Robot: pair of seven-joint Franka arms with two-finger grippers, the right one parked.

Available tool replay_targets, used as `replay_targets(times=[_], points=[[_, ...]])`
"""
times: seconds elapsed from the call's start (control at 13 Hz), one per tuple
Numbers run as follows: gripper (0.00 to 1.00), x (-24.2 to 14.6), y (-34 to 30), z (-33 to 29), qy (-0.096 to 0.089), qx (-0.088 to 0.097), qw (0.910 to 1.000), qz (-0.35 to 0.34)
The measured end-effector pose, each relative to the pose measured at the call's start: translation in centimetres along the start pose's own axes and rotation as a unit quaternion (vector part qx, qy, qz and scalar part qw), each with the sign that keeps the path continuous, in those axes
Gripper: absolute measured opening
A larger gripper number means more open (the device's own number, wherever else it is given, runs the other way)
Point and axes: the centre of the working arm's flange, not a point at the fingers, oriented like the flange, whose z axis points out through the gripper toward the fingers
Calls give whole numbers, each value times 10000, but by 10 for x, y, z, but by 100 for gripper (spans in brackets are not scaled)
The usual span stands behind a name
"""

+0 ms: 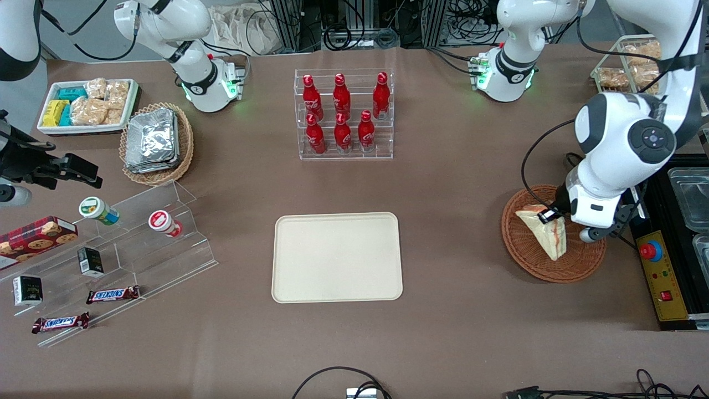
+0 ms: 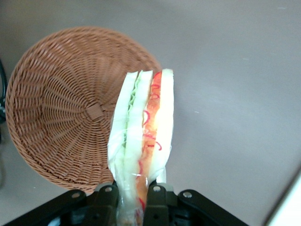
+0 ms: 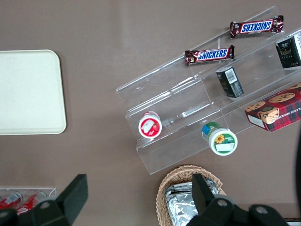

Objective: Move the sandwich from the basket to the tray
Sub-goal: 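Lift the sandwich out of the basket and carry it toward the tray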

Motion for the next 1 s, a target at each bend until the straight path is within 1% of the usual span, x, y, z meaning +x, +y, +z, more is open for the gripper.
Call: replay_targets(times=[0.23, 0.46, 0.54, 0.62, 0.69, 0.77, 0.92, 1.0], points=[[20, -5, 40, -26, -25, -95, 9992, 390], [20, -7, 79, -51, -178, -150, 9975, 673], [20, -6, 90, -59, -189, -154, 9969, 748], [19, -6, 99, -66, -139, -120, 9963, 840], [16, -8, 110, -68, -69, -67, 9953, 960], [16, -13, 122, -69, -11, -48, 9940, 1089], [16, -23, 149, -68, 45, -75, 9912, 1322], [16, -29, 163, -68, 103, -60, 9891, 1469]])
